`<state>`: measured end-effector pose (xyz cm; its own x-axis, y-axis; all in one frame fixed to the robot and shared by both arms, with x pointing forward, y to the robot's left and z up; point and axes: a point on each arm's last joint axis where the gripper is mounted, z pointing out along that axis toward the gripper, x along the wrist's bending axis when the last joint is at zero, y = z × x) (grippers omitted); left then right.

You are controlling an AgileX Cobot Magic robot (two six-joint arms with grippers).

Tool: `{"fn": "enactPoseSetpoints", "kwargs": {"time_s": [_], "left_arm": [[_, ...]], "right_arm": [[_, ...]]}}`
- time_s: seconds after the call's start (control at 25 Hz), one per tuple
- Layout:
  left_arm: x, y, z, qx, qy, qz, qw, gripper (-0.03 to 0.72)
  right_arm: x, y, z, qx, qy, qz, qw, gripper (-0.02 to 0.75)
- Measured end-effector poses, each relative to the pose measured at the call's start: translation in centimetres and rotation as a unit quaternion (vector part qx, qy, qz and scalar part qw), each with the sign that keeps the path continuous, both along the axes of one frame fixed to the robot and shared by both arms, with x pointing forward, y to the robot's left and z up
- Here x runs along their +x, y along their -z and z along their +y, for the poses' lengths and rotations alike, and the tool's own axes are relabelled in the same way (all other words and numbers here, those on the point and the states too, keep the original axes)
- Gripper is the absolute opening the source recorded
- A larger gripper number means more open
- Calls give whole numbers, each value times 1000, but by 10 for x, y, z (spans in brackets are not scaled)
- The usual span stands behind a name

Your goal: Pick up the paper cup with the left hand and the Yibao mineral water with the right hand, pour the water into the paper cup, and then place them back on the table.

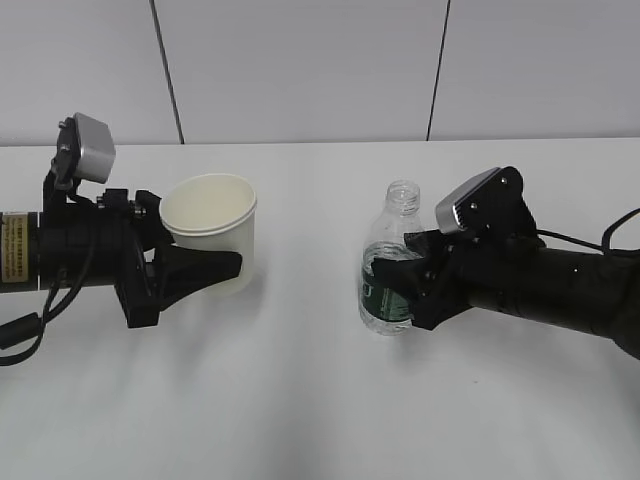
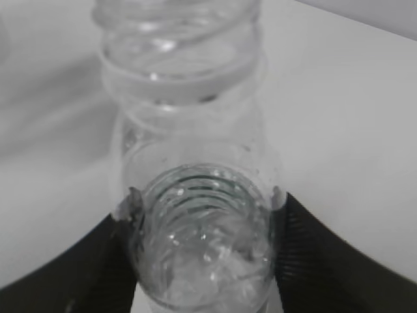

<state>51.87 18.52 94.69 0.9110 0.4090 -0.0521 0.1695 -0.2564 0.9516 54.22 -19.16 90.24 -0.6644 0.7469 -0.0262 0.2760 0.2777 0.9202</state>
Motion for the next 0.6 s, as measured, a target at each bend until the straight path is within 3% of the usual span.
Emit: {"fn": "enactPoseSetpoints", "kwargs": {"time_s": [0.6], "left_arm": [[-1,-1,-1,-5,4,-1,1000,435]], "right_arm": [[-1,-1,1,-8,-10,-1,1000,447]]}}
